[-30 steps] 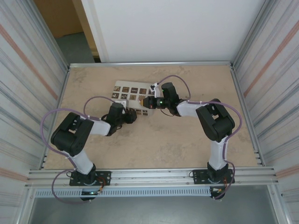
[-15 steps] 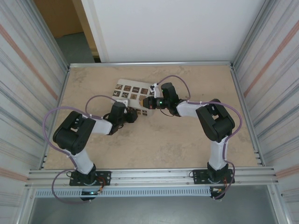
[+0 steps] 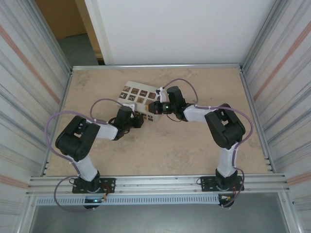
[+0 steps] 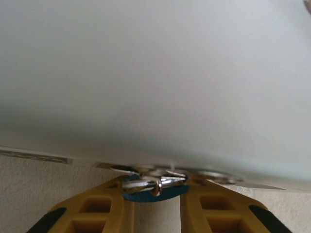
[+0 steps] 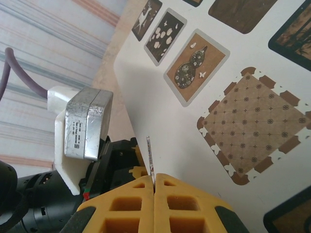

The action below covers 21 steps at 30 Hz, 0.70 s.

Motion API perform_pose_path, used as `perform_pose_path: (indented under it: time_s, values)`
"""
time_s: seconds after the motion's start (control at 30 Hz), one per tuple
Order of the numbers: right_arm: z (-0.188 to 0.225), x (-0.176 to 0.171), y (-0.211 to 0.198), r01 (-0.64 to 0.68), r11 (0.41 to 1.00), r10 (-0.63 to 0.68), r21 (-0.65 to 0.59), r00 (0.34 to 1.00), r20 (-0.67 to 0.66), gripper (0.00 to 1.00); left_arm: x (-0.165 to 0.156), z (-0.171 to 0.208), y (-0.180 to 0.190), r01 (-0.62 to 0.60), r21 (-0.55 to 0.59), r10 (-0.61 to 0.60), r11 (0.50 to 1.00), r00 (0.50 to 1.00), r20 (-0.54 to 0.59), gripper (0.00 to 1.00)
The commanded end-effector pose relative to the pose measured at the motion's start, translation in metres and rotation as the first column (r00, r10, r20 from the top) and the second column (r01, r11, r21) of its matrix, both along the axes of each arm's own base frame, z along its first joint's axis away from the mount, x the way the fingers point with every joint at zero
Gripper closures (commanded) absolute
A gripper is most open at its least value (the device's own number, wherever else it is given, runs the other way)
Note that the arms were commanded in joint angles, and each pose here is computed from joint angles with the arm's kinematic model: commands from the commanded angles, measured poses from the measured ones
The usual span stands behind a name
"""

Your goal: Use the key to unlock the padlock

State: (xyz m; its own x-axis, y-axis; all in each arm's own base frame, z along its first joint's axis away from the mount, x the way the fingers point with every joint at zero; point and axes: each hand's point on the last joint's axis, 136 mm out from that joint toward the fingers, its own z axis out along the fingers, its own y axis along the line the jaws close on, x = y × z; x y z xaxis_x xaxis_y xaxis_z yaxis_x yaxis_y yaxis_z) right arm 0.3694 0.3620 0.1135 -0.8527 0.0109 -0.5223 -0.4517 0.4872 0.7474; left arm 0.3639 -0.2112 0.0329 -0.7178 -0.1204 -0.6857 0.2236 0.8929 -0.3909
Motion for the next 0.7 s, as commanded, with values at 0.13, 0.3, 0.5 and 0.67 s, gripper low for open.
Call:
perform_pose_path:
  time_s: [0.13, 0.3, 0.5, 0.67]
  values:
    - [-0.025, -0.03, -0.012, -0.022, 0.996, 0.01, -0.088, 0.991, -0.132, 1.0, 0.002, 0.031, -0.004, 0.009, -0.032, -0.006, 0.999, 0.998, 0.07, 0.83]
    - [-0.003, -0.029, -0.018, -0.014, 0.998, 0.008, -0.06, 0.995, -0.099, 1.0, -0.009, 0.044, -0.01, 0.033, -0.094, -0.029, 0.995, 0.999, 0.041, 0.83]
    - [0.013, -0.037, -0.047, 0.016, 0.997, -0.02, -0.08, 0.998, -0.052, 1.0, -0.027, 0.046, -0.016, 0.026, -0.154, -0.04, 0.988, 0.996, -0.085, 0.83]
    - [0.014, -0.058, -0.07, 0.013, 0.986, -0.016, -0.166, 1.0, -0.016, 1.0, -0.039, 0.046, -0.021, 0.015, -0.197, -0.051, 0.98, 0.982, -0.18, 0.83]
